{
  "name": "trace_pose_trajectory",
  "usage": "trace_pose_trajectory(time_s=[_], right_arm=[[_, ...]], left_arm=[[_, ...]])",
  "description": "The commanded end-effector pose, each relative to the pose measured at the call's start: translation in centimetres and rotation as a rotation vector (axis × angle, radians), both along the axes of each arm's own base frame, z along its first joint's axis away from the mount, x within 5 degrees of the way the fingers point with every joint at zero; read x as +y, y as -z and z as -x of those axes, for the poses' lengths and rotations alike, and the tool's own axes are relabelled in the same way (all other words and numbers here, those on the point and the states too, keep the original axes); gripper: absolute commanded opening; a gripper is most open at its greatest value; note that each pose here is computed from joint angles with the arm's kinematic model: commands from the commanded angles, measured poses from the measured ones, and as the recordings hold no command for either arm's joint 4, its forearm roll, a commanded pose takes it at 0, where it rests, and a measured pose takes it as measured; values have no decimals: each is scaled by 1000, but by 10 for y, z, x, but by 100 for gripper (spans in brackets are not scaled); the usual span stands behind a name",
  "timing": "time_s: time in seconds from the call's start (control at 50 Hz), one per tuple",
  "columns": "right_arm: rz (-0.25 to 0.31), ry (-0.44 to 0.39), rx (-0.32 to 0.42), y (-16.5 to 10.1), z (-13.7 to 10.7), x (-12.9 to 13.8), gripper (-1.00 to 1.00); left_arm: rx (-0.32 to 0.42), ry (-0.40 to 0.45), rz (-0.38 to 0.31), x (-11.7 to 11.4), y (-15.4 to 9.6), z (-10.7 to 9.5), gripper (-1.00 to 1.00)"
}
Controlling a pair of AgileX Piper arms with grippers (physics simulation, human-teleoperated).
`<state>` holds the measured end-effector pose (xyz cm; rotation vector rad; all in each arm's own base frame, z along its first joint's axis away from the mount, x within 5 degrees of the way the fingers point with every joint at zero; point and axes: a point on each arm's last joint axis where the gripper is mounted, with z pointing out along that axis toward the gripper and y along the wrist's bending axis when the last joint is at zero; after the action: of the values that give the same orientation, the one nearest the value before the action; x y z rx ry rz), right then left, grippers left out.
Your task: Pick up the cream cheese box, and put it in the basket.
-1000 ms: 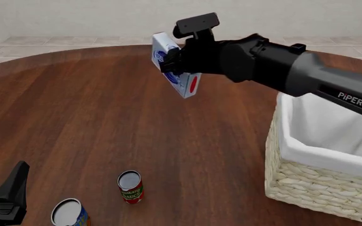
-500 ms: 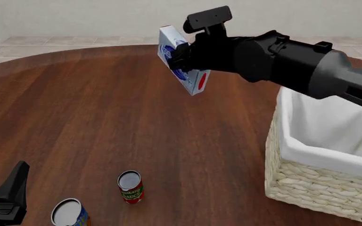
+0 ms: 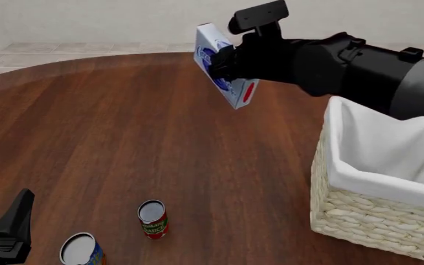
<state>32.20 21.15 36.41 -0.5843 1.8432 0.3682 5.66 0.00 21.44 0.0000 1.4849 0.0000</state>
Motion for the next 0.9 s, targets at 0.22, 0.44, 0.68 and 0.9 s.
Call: trace_pose_trajectory(time_s=[0.22, 0.44, 0.68, 0.9], right_arm=[[-32, 23, -5, -10, 14, -16, -100], [-43, 51, -4, -7, 11, -24, -100], [-56, 77, -4, -9, 11, -33, -100], [-58, 90, -8, -9, 13, -40, -100]], left_arm=[[0, 0, 0, 0, 0, 0, 100], [0, 0, 0, 0, 0, 0, 100], [0, 0, 0, 0, 0, 0, 100], [0, 0, 0, 0, 0, 0, 100]])
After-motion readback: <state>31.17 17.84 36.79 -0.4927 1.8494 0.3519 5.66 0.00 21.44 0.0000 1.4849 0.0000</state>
